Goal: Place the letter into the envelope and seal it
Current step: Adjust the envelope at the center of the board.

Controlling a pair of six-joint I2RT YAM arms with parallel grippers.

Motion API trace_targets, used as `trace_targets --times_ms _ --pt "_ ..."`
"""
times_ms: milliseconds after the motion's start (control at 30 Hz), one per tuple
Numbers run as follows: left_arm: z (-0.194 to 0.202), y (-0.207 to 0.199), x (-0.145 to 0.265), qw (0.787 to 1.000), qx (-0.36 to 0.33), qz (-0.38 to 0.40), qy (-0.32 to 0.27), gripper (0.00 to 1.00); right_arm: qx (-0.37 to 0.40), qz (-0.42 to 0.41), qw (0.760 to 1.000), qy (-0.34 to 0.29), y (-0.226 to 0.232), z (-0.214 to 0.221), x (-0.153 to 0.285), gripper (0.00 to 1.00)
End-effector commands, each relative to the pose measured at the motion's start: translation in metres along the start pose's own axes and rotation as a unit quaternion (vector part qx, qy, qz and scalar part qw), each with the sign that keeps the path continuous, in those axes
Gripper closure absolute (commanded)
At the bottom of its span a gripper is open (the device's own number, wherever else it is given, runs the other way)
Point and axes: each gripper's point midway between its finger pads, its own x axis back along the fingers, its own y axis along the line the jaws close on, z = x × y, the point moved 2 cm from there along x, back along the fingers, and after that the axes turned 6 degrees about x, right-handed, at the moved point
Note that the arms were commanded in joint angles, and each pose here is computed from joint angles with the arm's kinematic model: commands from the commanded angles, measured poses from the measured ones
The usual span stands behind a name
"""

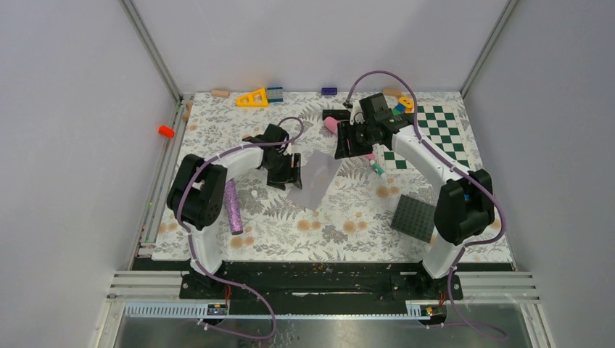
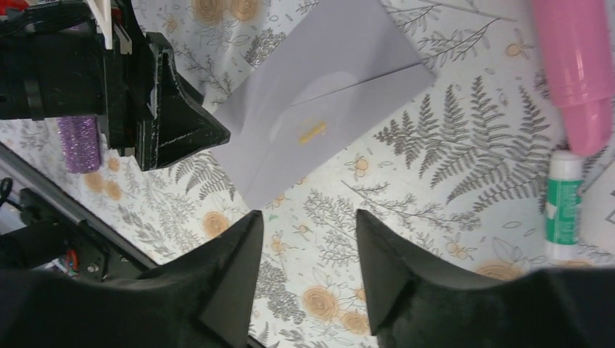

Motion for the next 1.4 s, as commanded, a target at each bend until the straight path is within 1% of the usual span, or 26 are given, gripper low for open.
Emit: trace_targets --times_ms 0,67,100,333,500,667,733,867,1033,1200,1367 --pt "0.005 0.003 -0.007 1.0 -0.015 0.004 0.006 0.35 0.004 0.037 0.999 -0.034 -0.007 -0.014 0.016 0.31" --pt "0.013 0.002 -0.011 1.0 -0.016 0.011 0.02 0.35 -0.02 0.059 0.998 -0.018 -0.016 -0.01 0.009 0.23" --pt "0.017 0.002 -0.014 0.999 -0.018 0.014 0.027 0.35 -0.029 0.062 0.998 -0.006 -0.018 -0.006 0.005 0.22" --pt "0.054 -0.02 -0.026 0.993 -0.036 0.077 0.082 0.35 -0.101 0.07 0.99 0.07 -0.032 0.021 -0.04 0.19" --pt "0.072 -0.033 -0.033 0.989 -0.05 0.093 0.106 0.34 -0.142 0.083 0.982 0.098 -0.043 0.027 -0.062 0.18" --pt "0.077 -0.048 -0.035 0.986 -0.069 0.109 0.108 0.34 -0.164 0.078 0.977 0.107 -0.049 0.018 -0.076 0.17" --pt "0.072 -0.053 -0.032 0.986 -0.074 0.118 0.097 0.34 -0.17 0.059 0.978 0.109 -0.046 0.014 -0.077 0.17" --pt "0.071 -0.062 -0.033 0.984 -0.086 0.127 0.091 0.33 -0.169 0.017 0.981 0.09 -0.038 -0.001 -0.062 0.17" --pt "0.075 -0.069 -0.047 0.984 -0.096 0.114 0.098 0.33 -0.166 0.0 0.985 0.045 -0.041 -0.022 -0.026 0.17" --pt "0.068 -0.078 -0.066 0.987 -0.096 0.092 0.093 0.32 -0.154 -0.015 0.988 -0.02 -0.046 -0.048 0.027 0.16" --pt "0.053 -0.085 -0.084 0.991 -0.093 0.053 0.077 0.31 -0.151 0.003 0.985 -0.086 -0.062 -0.061 0.08 0.16"
